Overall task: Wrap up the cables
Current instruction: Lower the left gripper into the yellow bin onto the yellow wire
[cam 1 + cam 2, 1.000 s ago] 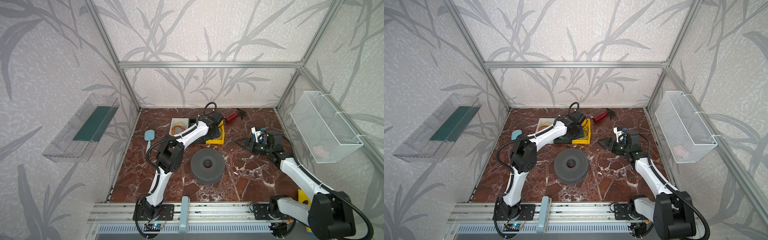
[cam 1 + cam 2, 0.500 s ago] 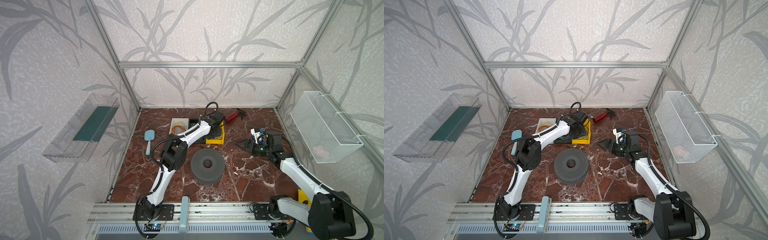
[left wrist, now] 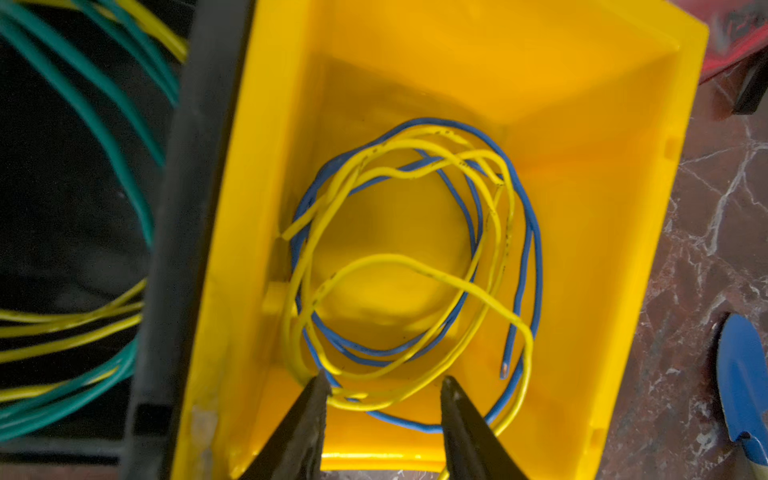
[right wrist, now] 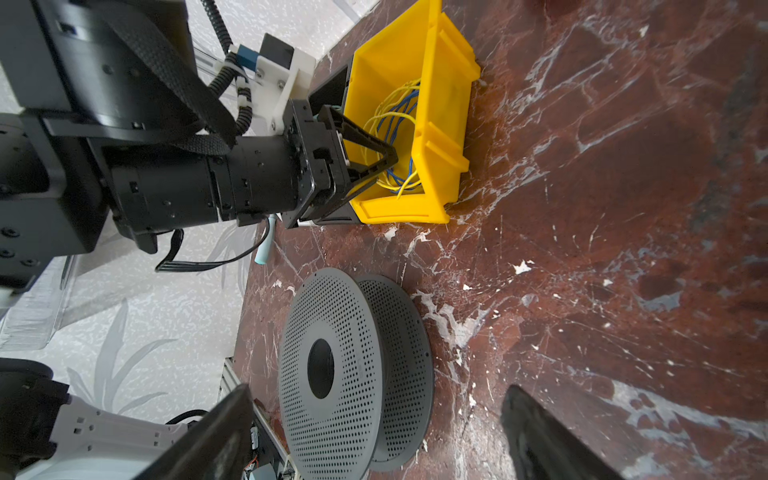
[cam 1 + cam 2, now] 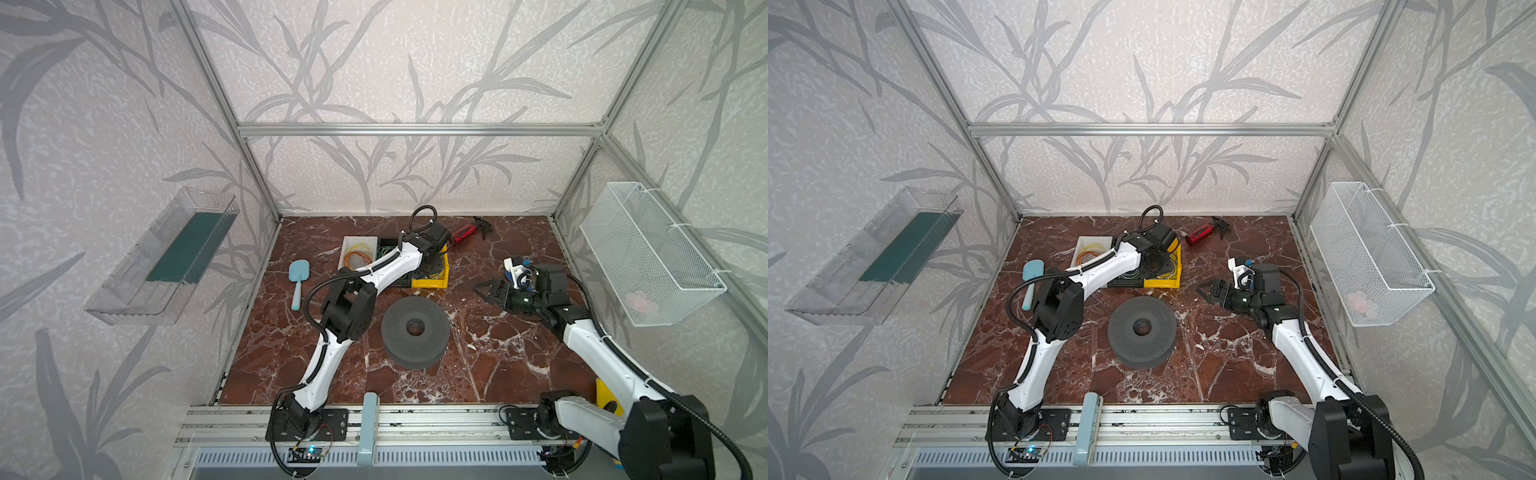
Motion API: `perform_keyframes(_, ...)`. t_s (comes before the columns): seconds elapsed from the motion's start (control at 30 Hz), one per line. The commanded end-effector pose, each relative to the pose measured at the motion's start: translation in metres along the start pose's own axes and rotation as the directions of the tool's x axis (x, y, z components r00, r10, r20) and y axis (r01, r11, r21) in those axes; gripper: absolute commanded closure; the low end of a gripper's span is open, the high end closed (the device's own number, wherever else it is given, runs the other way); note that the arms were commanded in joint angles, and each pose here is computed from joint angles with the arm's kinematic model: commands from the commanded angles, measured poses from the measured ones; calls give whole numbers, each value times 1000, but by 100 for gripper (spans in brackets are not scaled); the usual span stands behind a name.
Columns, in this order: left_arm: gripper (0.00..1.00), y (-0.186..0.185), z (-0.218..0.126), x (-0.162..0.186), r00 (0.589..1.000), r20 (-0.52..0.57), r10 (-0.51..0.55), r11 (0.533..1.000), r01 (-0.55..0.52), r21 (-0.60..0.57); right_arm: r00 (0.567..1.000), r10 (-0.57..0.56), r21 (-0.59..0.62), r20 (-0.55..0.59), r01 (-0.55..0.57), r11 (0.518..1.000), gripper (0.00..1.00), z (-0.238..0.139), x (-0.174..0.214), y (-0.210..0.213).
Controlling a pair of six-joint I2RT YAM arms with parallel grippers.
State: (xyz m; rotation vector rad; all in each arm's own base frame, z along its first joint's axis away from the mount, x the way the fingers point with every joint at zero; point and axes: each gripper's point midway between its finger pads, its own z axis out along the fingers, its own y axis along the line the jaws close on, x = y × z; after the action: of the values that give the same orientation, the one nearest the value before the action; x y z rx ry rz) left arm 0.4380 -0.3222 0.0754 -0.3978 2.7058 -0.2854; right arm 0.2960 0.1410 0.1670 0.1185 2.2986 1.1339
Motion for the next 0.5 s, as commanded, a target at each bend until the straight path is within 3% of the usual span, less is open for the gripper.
perform_keyframes(0.0, 53, 2, -32, -10, 996, 66, -55, 998, 55, 2, 1000, -20, -6, 16, 20, 1000, 8, -3, -3, 4)
perform_keyframes(0.47, 53, 12, -27, -14, 991, 98, -91, 991, 100, -89, 999, -38, -6, 1, 38, 999, 8, -6, 0, 6)
